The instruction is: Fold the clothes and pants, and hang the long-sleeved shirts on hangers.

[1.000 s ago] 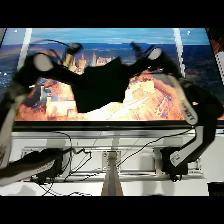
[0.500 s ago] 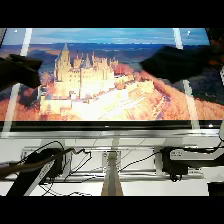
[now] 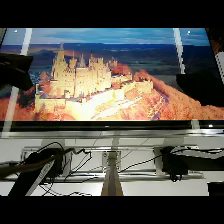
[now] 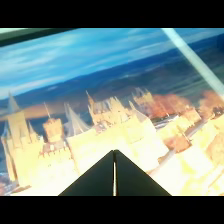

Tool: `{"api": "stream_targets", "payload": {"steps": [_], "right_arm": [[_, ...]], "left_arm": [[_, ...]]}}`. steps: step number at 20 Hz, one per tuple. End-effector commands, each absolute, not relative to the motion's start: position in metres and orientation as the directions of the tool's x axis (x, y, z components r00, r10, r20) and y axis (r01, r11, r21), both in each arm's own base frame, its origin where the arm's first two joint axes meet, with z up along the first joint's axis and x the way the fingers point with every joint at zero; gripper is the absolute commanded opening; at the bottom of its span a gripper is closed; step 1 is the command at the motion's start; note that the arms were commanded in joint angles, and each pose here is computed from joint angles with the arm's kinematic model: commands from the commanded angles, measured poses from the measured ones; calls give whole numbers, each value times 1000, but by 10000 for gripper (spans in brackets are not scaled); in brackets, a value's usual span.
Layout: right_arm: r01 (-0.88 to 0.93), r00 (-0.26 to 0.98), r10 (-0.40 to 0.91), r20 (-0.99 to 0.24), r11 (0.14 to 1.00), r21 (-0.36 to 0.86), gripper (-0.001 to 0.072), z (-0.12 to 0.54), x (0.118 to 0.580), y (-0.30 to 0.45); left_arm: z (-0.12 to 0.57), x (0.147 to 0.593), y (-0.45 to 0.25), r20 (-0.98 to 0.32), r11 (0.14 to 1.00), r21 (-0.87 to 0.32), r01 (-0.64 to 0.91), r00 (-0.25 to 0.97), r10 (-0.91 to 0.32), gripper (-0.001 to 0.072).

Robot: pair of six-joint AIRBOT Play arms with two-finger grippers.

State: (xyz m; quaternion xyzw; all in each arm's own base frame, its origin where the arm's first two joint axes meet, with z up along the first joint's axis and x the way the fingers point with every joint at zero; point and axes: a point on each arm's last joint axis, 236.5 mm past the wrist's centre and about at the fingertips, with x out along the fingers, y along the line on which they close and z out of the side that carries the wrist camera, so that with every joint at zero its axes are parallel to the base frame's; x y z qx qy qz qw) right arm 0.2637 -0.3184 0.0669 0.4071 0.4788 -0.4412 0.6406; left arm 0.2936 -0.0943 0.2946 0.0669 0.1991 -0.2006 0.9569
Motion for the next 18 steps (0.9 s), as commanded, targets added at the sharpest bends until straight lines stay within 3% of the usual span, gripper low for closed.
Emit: {"api": "stream_targets", "payload": {"steps": [1, 3, 4, 6, 8, 9, 11, 14, 16, 18], "right_arm": [[961, 120, -174, -977, 267, 71, 693, 66, 243, -328], [936, 140, -190, -972, 345, 67, 684, 67, 251, -330], [916, 147, -194, -970, 397, 60, 645, 68, 256, -328], [867, 173, -177, -969, 495, 65, 385, 68, 277, -312], [798, 262, -113, -958, 583, 149, 109, 70, 322, -274], [726, 303, -71, -950, 663, 182, 35, 72, 348, -245], [518, 361, 19, -932, 828, 217, 35, 77, 398, -171], [137, 385, 136, -913, 970, 203, 35, 82, 443, -33], [-218, 365, 210, -907, 966, 136, 36, 83, 444, 67], [-431, 378, 223, -898, 901, 42, 36, 85, 438, 136]], "left_arm": [[276, 311, -96, -457, 911, 30, 411, 816, -353, 28], [263, 322, -97, -493, 911, 16, 413, 796, -352, 28], [257, 326, -97, -507, 911, 11, 413, 787, -351, 28], [247, 334, -98, -532, 911, 1, 413, 771, -349, 28], [236, 341, -99, -556, 911, -9, 413, 755, -348, 28], [232, 344, -99, -566, 911, -13, 413, 748, -347, 28], [224, 349, -100, -583, 911, -20, 412, 736, -346, 28], [215, 355, -100, -603, 911, -28, 412, 720, -344, 28], [210, 358, -101, -613, 911, -32, 411, 712, -343, 28], [207, 360, -101, -619, 911, -35, 411, 706, -343, 28]]}}
